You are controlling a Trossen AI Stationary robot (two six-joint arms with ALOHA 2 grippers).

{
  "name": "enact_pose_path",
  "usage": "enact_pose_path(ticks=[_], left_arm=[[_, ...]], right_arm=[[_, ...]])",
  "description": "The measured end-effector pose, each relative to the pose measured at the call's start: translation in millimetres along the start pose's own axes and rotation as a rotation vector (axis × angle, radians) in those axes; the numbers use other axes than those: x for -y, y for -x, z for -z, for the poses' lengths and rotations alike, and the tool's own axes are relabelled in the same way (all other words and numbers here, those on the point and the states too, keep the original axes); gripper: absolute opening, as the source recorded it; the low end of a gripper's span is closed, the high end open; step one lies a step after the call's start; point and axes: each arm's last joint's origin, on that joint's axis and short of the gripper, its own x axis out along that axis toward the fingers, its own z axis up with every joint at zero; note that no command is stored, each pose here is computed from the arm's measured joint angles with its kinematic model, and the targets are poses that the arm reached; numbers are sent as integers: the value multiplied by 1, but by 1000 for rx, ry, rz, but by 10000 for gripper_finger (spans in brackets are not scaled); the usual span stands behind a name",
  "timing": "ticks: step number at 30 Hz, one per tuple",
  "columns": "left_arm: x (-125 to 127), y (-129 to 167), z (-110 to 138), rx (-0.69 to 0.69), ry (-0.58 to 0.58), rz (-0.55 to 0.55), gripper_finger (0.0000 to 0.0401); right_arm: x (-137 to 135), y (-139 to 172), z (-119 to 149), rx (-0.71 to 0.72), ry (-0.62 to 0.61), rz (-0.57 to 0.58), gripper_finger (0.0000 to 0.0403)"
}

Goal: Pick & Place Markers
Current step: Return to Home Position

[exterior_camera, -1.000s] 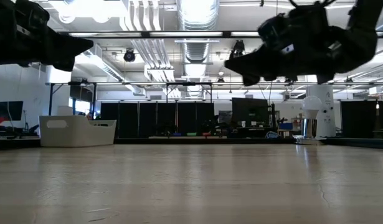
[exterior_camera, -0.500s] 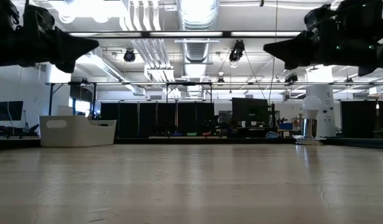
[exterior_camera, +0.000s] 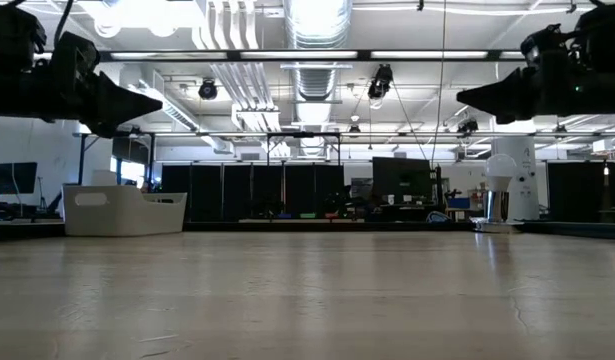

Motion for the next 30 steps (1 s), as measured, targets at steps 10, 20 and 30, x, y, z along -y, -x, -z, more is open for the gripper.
enact_pose_path(ticks=[10,20,30], left_arm=[[1,0,-5,54,10,48,0],[1,0,-1,13,31,22,0],[-5,1,1,-20,58,-161,0]], right_arm=[[0,8,-1,-3,-21,3,8],[1,23,-9,85,-37,174,8],[-9,22,-4,34,-196,165,8]])
